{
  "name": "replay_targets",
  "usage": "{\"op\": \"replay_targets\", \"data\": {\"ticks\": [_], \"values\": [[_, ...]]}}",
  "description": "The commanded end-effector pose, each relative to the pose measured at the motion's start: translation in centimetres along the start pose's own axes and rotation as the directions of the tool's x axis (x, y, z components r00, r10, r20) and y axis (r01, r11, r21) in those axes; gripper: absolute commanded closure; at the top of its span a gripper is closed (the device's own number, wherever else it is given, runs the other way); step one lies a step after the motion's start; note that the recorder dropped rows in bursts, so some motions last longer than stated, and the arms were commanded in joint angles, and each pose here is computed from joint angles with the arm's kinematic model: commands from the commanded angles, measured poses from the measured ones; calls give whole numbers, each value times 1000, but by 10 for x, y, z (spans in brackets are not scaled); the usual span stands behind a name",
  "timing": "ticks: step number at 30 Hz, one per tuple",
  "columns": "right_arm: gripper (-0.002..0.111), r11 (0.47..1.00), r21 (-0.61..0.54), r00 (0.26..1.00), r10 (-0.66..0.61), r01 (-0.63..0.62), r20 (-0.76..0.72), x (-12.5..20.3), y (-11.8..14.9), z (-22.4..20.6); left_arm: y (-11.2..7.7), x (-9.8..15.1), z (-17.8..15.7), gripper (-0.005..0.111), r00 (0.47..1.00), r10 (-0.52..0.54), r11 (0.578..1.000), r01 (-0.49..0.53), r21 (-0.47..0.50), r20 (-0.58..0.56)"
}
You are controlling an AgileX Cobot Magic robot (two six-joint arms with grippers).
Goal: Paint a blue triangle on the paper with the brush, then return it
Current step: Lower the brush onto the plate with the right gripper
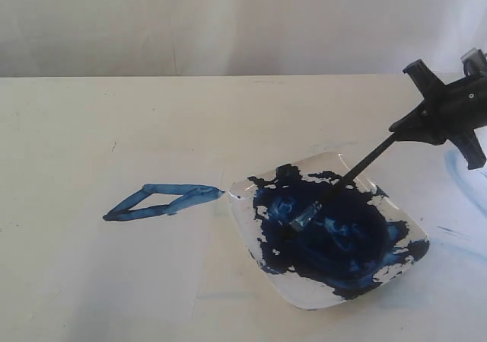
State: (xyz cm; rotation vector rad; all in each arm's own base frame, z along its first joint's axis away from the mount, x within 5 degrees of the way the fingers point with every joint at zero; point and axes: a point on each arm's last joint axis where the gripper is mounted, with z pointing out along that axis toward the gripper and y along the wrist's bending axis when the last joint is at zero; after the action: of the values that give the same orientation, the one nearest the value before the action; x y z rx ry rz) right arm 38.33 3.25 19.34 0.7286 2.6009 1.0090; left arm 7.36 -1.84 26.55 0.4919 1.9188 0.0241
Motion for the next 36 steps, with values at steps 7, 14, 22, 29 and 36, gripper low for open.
{"op": "replay_targets", "data": {"ticks": [7, 14, 22, 29, 36], "values": [[108, 996, -3, 996, 90, -90, -14, -7, -15, 20, -1, 0, -1, 107, 1000, -18, 1000, 18, -2, 20], [108, 995, 3, 993, 104, -104, 48, -13, -18, 22, 0, 0, -1, 107, 1000, -19, 1000, 19, -3, 22], [108, 994, 14, 991, 107, -108, 79, -16, -21, 24, -1, 0, -1, 107, 999, -22, 1000, 22, -2, 25], [107, 987, 39, 985, 150, -154, 80, -14, -32, 32, 0, 0, -1, 107, 999, -22, 1000, 22, -3, 26], [91, 987, 46, 983, 152, -157, 105, -16, -34, 33, 0, 0, -1, 107, 999, -22, 1000, 22, -3, 26]]}}
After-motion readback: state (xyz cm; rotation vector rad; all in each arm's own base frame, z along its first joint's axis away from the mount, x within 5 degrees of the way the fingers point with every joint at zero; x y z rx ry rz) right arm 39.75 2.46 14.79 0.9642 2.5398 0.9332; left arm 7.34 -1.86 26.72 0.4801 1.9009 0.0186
